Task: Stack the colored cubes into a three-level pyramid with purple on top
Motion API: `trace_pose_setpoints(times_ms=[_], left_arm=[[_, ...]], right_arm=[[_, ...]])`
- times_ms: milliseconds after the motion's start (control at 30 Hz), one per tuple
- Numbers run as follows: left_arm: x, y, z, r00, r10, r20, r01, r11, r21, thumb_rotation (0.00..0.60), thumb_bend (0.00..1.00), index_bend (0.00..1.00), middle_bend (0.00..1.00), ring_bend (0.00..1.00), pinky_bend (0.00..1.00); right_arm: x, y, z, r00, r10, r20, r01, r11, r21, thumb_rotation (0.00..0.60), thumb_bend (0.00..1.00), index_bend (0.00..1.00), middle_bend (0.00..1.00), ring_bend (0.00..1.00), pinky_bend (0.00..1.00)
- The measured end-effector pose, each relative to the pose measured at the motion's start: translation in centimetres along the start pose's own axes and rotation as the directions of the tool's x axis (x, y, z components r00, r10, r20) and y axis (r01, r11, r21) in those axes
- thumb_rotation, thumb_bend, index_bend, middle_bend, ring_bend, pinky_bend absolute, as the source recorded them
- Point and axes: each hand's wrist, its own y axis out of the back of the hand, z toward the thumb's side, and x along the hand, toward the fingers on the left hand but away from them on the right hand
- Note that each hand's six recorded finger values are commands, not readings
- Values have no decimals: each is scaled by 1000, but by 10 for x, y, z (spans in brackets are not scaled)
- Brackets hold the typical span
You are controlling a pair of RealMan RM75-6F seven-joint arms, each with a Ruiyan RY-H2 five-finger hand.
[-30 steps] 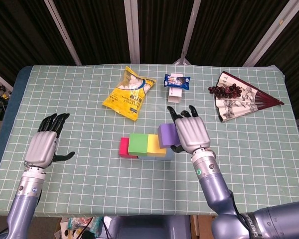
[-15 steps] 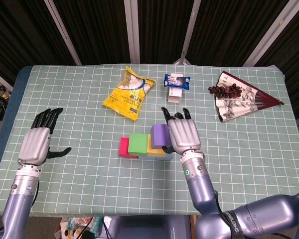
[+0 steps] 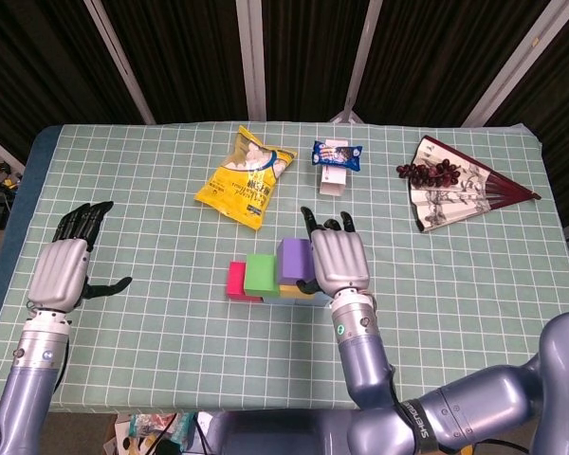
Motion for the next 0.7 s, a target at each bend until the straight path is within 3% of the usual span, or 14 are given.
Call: trace_pose_setpoints(times_ms=[700], left_arm=[[-1, 2, 0, 1000, -4, 5, 4, 1000, -14, 600, 65, 0, 57, 0, 0]], right_arm=[[2, -5, 6, 999, -18, 43, 19, 999, -31, 600, 218, 47, 461, 199, 0]])
